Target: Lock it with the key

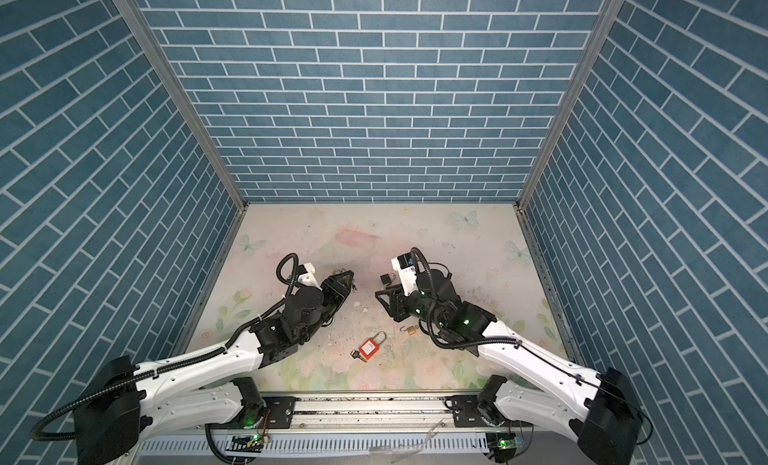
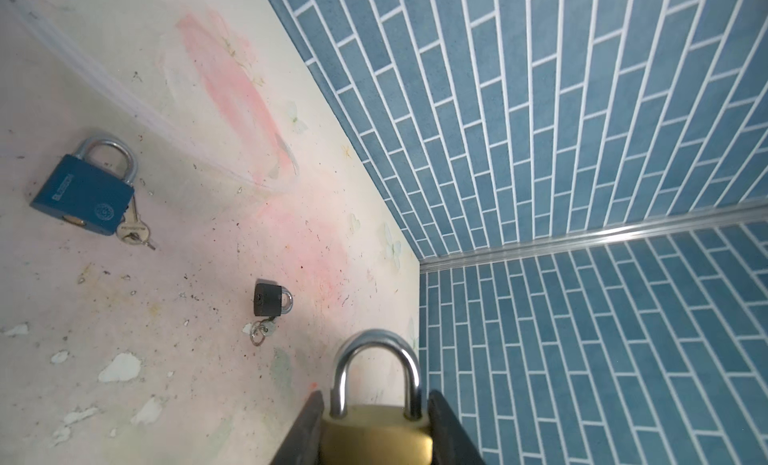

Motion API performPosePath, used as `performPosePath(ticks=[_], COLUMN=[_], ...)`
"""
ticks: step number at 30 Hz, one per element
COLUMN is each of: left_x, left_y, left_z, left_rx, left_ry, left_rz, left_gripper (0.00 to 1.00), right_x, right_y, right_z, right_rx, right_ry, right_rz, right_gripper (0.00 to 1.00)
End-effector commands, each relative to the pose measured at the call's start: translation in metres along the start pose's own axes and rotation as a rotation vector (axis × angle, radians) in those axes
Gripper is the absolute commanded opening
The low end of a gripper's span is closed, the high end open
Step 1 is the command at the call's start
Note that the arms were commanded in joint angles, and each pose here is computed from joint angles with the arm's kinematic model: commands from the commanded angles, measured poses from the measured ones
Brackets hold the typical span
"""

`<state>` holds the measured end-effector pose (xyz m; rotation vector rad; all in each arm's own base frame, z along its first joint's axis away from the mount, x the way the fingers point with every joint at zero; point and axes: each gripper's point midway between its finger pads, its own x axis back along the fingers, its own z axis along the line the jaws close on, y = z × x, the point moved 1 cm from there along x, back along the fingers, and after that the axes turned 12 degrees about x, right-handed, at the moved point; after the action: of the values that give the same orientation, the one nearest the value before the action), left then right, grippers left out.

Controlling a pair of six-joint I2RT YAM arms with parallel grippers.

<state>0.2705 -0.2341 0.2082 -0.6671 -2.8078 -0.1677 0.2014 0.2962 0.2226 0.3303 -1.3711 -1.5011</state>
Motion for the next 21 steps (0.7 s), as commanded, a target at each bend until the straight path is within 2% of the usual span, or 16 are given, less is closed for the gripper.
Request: performPosePath(ticks=[1,13,21], left_x=[0.002,0.003,0.005], left_y=[0.009,0.013,0.015], left_z=[-0.009,-0.004,-0.003], left_rx=[0.125,0.134,0.143], left_ry=[-0.019,-0.001,-0.004], left_rz=[-0.034,-0.025,-0.023], left_gripper=[0.00,0.00,0.00], right_x=[-0.013,-0.048,-0.067], right_y=[0.022,0.031,0.031], right_z=[0.012,0.022,0.029], right_rx=[0.034,0.049,0.050], right_ry=[0.042,0.105,0.149], right_rz=[-0.060,-0.031,-0.004], right_gripper=[0.38,0.36,0.31])
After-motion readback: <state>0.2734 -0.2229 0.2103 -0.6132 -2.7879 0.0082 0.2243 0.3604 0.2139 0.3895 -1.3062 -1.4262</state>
